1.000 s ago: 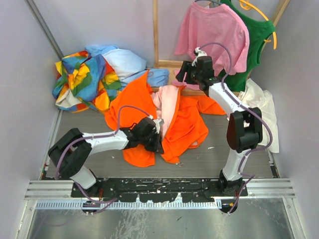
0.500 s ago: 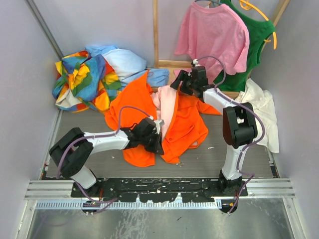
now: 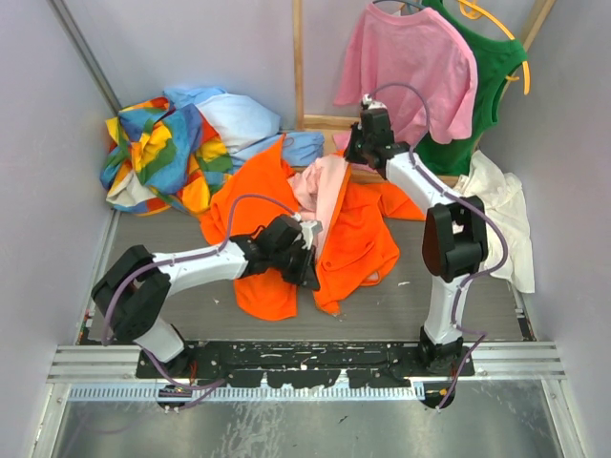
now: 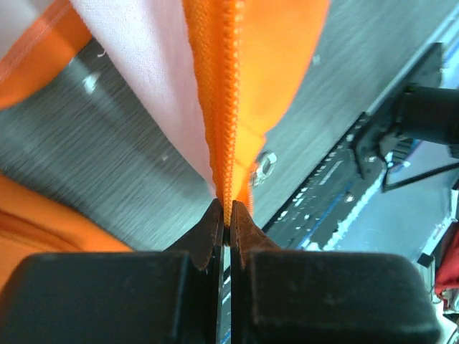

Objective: Zip up the jacket

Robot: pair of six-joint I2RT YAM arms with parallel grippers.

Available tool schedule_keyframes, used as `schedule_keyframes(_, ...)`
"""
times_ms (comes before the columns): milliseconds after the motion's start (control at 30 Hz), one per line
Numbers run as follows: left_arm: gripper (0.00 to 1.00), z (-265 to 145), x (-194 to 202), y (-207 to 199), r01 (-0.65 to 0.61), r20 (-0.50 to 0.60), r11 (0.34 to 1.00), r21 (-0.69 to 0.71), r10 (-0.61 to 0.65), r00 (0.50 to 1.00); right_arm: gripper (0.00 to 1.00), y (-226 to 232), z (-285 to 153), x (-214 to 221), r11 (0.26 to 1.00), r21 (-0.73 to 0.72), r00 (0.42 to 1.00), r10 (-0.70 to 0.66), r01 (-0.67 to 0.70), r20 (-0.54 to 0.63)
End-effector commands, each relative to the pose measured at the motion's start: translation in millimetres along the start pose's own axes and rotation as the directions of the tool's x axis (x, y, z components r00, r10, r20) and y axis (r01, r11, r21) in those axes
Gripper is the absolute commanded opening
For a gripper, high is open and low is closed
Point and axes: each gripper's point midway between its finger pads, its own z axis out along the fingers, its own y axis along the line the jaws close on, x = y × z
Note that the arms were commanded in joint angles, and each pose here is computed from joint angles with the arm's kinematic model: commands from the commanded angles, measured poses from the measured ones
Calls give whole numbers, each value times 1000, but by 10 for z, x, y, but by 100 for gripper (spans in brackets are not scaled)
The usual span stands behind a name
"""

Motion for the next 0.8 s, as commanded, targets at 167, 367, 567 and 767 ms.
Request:
schedule_keyframes(167, 0, -300, -416, -979, -144, 22, 948, 283, 144, 989, 4, -566, -1402, -1649, 795, 575, 881, -398, 191, 257)
schedule_keyframes(367, 0, -113, -315, -1077, -89, -23, 928, 361, 104, 994, 8, -186, -1290, -1435, 698, 626, 824, -546, 348, 151)
schedule_keyframes(567, 0, -7, -243, -556, 78, -31, 949, 306, -72, 997, 9, 395, -628, -835, 667, 544, 771, -634, 510, 55)
schedule_keyframes(767, 0, -22, -204, 6, 204, -18, 967, 154, -204, 979, 11, 842, -91, -421, 744, 386, 788, -612, 545, 67)
